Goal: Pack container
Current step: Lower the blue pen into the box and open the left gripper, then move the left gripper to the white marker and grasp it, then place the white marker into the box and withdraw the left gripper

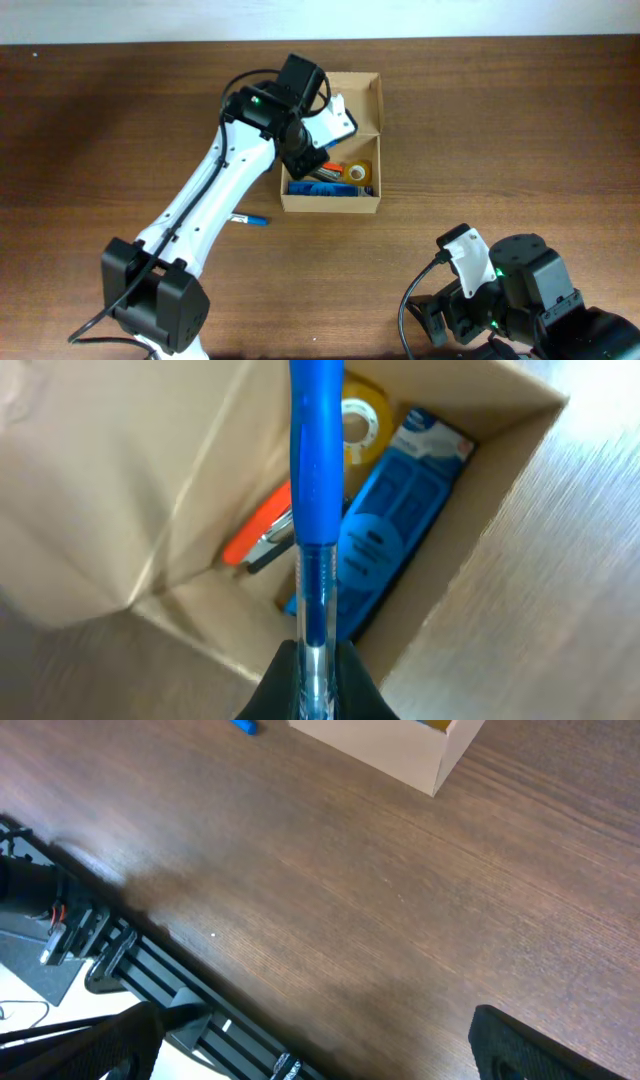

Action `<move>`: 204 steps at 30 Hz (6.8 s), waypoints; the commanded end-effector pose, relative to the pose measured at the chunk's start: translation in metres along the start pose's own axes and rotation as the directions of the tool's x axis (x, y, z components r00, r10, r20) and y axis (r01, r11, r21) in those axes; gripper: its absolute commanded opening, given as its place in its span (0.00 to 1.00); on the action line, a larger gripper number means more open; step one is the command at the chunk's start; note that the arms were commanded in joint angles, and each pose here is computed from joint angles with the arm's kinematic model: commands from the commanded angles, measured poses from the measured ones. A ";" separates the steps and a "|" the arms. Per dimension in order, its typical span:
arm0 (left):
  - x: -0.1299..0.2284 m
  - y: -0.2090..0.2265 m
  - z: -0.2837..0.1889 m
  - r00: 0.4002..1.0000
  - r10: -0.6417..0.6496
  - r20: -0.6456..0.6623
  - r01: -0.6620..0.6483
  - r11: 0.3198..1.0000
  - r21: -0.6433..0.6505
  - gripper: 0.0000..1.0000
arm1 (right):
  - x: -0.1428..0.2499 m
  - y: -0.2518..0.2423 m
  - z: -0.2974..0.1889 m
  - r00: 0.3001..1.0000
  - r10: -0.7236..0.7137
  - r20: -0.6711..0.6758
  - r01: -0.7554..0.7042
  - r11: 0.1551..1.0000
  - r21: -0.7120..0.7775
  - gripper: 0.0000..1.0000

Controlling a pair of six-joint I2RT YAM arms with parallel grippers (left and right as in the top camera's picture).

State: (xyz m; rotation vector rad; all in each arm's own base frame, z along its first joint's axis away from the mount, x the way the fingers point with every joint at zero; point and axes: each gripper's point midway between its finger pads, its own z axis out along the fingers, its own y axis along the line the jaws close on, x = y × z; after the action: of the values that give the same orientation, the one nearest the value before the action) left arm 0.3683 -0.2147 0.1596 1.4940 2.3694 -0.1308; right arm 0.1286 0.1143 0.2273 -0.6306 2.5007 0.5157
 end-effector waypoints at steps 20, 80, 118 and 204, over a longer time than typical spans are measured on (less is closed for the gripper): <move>0.021 -0.026 0.067 0.816 0.575 0.064 -0.577 0.801 0.161 0.02 | -0.003 0.000 -0.004 1.000 -0.008 0.017 0.008 1.000 0.008 0.99; 0.060 -0.004 -0.123 0.949 -0.314 0.025 0.303 0.890 -0.341 0.02 | -0.003 0.000 -0.004 1.000 -0.008 0.018 0.008 1.000 0.008 0.99; 0.206 0.003 0.047 -0.485 -0.834 0.262 0.815 -0.540 -0.211 1.00 | -0.003 0.000 -0.004 1.000 -0.008 0.018 0.008 1.000 0.008 0.99; -0.070 -0.040 -0.002 0.854 0.487 0.184 -0.464 0.872 -0.153 0.01 | -0.003 0.000 -0.004 1.000 -0.008 0.018 0.008 1.000 0.008 0.99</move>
State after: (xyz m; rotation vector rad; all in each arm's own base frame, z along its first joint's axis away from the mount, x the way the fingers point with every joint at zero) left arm 0.3568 -0.2882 0.1878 1.7557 1.8322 -0.0517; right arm 0.1289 0.1138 0.2272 -0.6287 2.5010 0.5115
